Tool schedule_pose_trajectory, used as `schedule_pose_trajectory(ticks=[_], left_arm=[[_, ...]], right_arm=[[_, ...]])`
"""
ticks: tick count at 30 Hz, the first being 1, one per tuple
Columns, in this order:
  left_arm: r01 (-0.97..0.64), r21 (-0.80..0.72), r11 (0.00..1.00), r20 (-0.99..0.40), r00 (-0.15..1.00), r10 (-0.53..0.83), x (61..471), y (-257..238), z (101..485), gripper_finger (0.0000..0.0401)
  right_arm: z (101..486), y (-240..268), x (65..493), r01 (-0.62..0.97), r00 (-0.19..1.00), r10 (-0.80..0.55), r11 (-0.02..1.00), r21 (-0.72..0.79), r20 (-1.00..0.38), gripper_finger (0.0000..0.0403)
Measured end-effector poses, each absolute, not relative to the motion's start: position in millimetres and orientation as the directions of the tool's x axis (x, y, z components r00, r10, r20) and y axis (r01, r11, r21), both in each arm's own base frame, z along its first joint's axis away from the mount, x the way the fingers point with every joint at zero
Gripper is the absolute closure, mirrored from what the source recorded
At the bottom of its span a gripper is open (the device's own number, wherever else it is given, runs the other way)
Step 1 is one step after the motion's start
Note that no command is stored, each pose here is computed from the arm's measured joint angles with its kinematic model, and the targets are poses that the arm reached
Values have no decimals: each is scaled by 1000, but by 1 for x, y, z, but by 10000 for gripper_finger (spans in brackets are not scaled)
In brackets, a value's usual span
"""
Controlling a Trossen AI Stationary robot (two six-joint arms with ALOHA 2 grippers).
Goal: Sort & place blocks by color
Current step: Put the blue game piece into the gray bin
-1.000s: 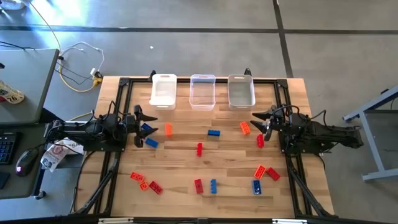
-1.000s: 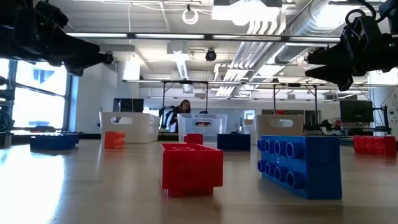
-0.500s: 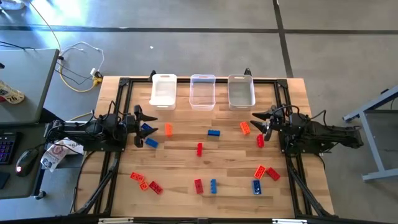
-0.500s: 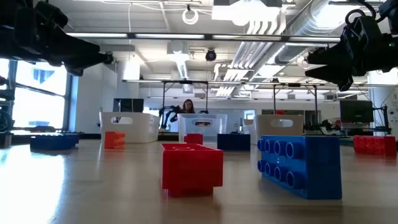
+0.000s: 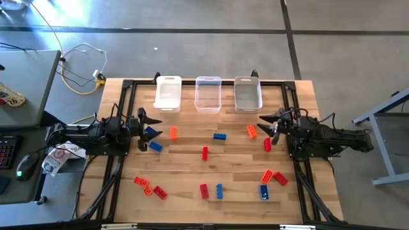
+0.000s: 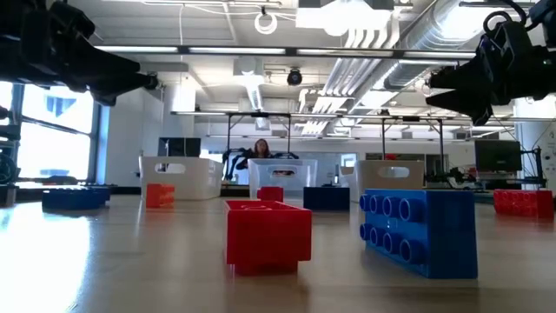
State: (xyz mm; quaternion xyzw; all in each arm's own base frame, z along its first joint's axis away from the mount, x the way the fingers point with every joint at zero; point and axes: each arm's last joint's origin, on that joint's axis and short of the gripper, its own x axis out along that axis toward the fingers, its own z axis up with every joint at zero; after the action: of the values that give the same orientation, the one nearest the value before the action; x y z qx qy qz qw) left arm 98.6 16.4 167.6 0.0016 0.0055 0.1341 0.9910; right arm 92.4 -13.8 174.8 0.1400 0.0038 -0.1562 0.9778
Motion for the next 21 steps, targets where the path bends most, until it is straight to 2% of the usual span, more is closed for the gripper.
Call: schedule_pose_trajectory(ticks=[7, 15, 21], left_arm=[[-265, -76, 961, -10, 964, 265, 99, 16, 168, 185], [-265, -97, 959, -10, 964, 265, 99, 16, 168, 185], [-265, -100, 959, -10, 964, 265, 99, 16, 168, 185]], right_arm=[[191, -14, 92, 258, 946, -304, 916, 306, 115, 192], [213, -14, 87, 241, 893, -302, 947, 212, 333, 192], [228, -14, 82, 289, 860, -331, 943, 164, 388, 192]])
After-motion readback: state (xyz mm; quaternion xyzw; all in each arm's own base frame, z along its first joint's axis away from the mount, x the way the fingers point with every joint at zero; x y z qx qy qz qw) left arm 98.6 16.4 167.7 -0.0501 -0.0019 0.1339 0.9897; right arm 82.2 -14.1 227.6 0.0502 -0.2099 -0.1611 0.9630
